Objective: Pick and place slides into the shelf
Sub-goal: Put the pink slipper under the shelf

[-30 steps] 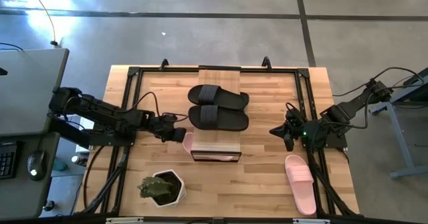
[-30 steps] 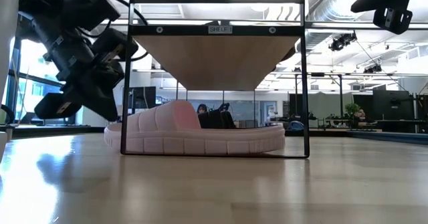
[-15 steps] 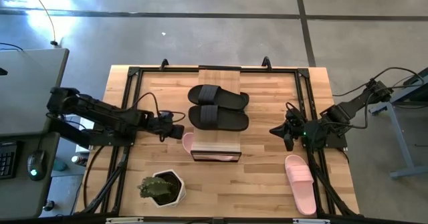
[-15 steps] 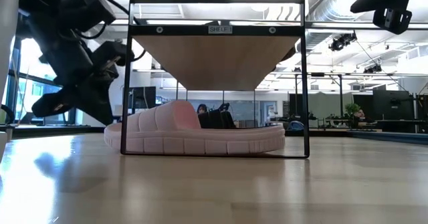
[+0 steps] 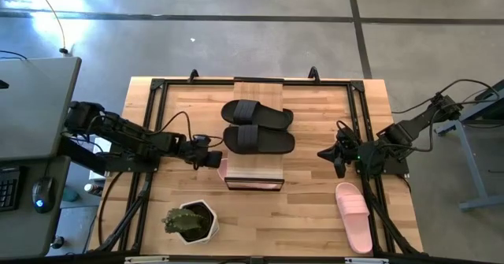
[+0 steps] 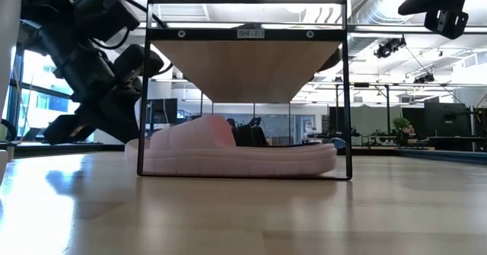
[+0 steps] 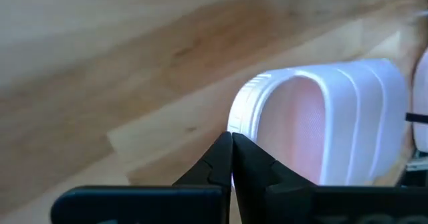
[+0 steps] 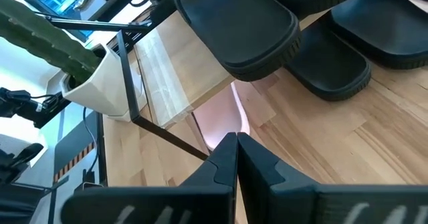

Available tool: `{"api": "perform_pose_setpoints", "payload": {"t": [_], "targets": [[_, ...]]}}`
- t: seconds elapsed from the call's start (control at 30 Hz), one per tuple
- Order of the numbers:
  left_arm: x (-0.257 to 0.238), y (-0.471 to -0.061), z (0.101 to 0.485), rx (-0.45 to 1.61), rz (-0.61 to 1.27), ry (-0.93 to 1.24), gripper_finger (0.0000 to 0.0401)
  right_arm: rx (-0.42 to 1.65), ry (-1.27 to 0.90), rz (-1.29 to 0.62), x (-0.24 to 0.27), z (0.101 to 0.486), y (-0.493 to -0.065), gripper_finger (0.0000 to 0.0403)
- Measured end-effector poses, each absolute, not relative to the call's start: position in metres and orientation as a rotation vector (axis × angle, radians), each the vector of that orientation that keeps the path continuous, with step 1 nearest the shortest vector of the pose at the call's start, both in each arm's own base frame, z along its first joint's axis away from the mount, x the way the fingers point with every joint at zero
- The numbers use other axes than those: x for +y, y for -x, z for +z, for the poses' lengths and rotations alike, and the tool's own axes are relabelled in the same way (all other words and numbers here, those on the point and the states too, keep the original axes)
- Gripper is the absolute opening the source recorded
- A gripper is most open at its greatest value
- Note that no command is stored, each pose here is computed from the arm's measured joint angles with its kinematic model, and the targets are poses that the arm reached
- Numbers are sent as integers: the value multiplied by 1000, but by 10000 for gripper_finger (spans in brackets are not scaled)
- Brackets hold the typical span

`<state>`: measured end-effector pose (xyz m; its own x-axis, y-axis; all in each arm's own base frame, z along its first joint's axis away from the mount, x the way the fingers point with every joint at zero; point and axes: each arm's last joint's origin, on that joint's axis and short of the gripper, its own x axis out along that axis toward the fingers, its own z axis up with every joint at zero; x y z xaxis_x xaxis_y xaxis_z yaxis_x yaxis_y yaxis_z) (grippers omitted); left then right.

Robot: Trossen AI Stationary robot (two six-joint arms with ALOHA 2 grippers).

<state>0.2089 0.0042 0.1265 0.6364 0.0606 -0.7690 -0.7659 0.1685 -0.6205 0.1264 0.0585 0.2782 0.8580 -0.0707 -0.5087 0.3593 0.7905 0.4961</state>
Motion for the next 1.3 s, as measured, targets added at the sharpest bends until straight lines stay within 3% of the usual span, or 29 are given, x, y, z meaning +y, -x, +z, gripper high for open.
{"api": "perform_pose_setpoints", "payload": {"t": [0.87, 1.1, 1.3], "targets": [[-1, -203, 143, 617, 621, 1263, 0, 497, -695, -309, 57, 275, -126, 0], [1, -192, 158, 566, 631, 1212, 0, 534, -773, -481, 43, 262, -151, 0], [1, -189, 169, 499, 591, 1186, 0, 558, -787, -418, 30, 258, -180, 0]]}}
